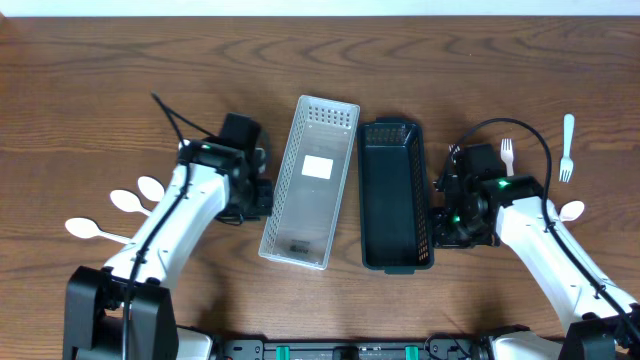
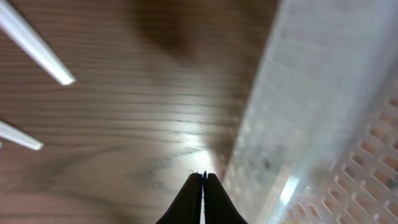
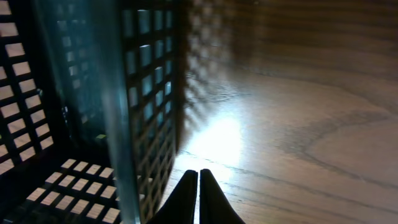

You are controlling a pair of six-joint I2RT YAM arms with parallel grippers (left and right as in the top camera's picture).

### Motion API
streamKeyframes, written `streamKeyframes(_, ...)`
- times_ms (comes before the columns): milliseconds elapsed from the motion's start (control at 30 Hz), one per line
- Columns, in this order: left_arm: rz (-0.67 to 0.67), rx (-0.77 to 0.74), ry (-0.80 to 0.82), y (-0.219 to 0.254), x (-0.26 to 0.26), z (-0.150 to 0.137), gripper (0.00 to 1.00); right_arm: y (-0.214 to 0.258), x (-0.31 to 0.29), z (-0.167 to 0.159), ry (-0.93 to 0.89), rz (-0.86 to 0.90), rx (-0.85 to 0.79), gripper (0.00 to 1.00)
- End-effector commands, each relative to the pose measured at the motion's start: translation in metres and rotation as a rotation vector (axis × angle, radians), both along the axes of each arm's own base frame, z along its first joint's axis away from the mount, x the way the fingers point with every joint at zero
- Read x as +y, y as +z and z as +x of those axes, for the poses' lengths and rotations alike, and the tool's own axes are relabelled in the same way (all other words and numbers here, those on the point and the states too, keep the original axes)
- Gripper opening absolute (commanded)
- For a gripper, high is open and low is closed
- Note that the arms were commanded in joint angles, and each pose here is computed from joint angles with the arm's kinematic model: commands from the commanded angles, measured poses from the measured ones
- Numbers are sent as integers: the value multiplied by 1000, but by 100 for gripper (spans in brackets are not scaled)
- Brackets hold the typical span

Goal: Pack container

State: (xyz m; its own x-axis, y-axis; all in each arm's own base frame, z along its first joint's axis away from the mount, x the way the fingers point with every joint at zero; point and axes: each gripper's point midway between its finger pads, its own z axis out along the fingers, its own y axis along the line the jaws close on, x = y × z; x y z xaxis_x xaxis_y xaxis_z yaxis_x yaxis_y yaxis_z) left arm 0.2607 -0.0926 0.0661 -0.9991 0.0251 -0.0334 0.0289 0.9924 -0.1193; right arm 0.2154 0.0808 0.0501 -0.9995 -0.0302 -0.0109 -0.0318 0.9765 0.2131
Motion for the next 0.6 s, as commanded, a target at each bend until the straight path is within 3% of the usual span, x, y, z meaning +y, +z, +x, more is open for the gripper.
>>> streamKeyframes(0, -15, 27, -52, -5, -16, -11, 6, -2, 5, -2, 2, 8, 9, 6)
streamKeyframes(567, -50, 40, -173, -4, -51, -28, 6, 4, 24, 7, 22, 121, -27, 8)
